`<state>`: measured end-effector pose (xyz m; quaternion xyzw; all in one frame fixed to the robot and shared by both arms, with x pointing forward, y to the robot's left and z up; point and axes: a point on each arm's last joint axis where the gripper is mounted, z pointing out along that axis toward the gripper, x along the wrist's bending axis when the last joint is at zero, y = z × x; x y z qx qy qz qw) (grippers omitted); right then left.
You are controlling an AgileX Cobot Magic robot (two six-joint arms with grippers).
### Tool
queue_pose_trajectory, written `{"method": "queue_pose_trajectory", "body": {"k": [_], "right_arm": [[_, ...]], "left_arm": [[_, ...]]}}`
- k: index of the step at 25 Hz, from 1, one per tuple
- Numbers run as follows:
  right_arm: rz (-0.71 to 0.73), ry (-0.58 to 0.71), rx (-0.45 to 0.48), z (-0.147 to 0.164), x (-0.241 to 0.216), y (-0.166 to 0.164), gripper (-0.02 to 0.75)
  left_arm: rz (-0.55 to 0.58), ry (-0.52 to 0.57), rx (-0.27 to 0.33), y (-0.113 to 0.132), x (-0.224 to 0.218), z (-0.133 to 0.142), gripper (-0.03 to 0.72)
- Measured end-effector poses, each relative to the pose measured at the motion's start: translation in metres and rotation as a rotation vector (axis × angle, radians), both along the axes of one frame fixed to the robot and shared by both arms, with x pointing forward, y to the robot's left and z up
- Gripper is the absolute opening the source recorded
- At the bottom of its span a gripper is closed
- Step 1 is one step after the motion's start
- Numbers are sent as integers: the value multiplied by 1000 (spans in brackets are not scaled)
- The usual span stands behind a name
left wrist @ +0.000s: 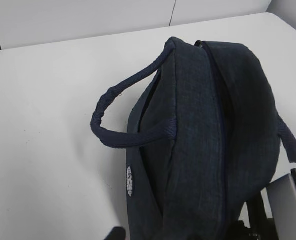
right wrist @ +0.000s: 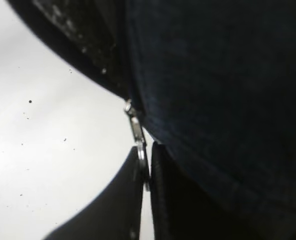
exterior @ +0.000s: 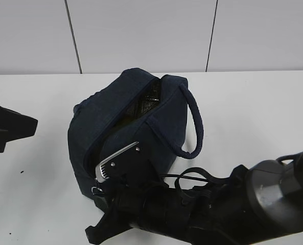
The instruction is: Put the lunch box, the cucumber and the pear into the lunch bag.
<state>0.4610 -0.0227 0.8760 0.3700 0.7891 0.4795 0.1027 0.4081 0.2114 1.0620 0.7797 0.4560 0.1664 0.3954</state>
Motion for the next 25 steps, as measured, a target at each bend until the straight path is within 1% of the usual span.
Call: {"method": "queue_pose_trajectory", "body": {"k": [1,2,8,10,13,17,22,25], "right_arm": [[2,-1,0,0,0,0,15],[2,-1,0,0,0,0,6],[7,1,-7,-1,0,0,6],[22,7,-29,-2,-2,0,6],[51,15,-77,7,-5,-3,6],[85,1,-135,36,-10,-9,6],[105,-73,-130,81,-14,-15,6],[117,-93,-178,95,-11,-14,6]], "left_arm": [[0,0,0,0,0,0,238],[0,0,0,0,0,0,238],[0,0,0,0,0,0,238],[0,0,-1,0,0,0,238],[0,0,-1,0,0,0,238],[0,2,-1,0,0,0,238],[-1,4,0,0,0,0,238],[-3,9,1,0,0,-1,238]]}}
